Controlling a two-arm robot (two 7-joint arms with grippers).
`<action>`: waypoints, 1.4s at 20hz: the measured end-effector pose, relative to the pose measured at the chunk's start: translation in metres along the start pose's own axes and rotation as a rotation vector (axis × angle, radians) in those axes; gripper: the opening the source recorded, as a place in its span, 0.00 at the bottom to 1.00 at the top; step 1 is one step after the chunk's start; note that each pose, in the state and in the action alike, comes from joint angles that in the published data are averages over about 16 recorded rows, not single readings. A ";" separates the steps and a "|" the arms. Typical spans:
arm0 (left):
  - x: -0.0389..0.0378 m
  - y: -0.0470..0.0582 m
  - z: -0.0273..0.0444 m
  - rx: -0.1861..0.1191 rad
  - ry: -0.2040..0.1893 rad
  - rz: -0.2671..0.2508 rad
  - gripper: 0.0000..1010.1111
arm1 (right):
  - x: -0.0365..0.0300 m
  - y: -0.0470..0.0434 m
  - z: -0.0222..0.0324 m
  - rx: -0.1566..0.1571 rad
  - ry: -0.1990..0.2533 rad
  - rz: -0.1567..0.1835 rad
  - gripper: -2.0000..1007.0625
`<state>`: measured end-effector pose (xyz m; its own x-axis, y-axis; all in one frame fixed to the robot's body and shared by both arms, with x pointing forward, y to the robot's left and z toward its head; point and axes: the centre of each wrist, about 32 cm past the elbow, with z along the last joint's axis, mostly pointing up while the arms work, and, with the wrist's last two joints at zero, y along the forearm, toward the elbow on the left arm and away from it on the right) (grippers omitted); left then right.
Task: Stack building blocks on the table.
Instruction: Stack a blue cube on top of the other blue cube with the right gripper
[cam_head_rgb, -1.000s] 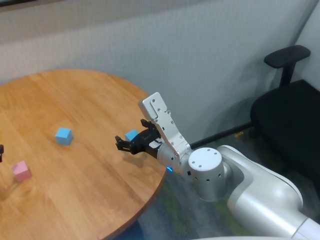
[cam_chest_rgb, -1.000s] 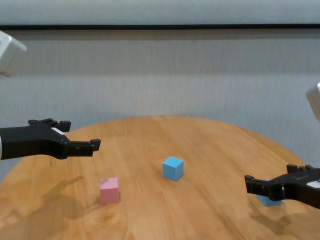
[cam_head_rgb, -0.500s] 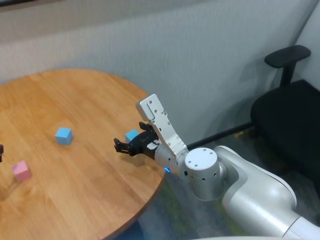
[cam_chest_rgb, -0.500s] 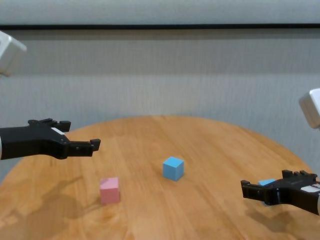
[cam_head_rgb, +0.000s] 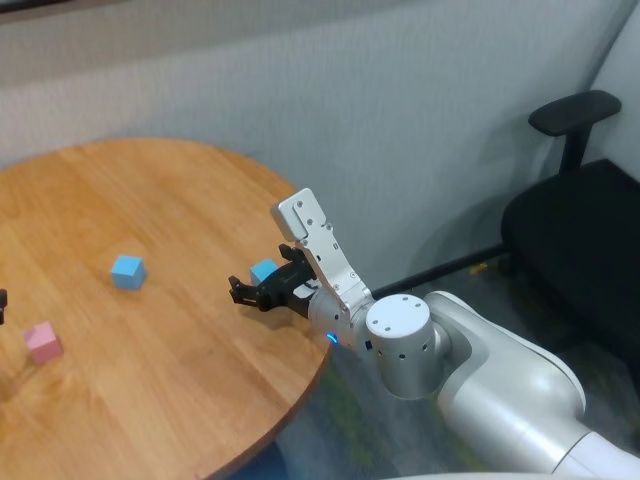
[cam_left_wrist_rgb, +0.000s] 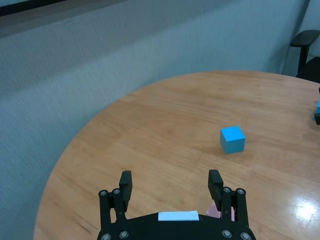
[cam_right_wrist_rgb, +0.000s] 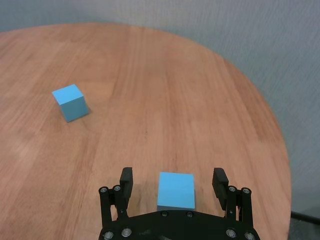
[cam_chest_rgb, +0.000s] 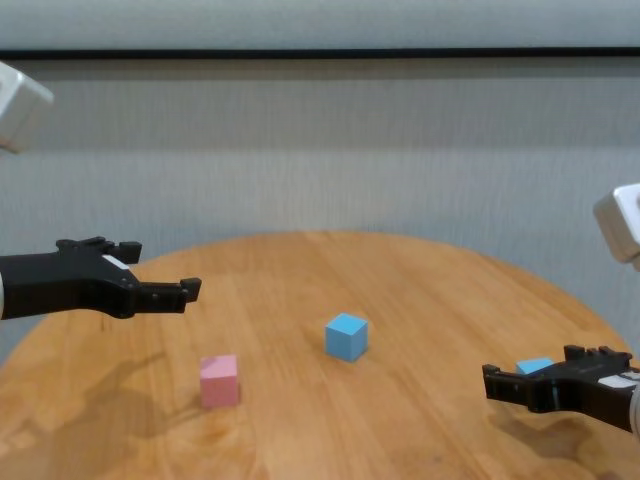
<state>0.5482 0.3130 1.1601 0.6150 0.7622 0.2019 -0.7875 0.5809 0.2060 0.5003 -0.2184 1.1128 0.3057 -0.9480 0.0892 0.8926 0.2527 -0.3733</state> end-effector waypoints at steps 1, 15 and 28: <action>0.0000 0.000 0.0000 0.000 0.000 0.000 0.99 | -0.0001 0.0007 -0.0004 -0.002 0.002 0.000 1.00; 0.0000 0.000 0.0000 0.000 0.000 0.000 0.99 | -0.0019 0.0057 -0.0025 -0.016 0.015 -0.001 0.98; 0.0000 0.000 0.0000 0.000 0.000 0.000 0.99 | -0.0014 0.0047 -0.0004 -0.035 0.033 -0.011 0.74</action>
<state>0.5482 0.3130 1.1601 0.6151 0.7622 0.2019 -0.7875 0.5809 0.2060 0.5039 -0.2160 1.1105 0.2843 -0.9567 0.0630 0.8836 0.2359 -0.4045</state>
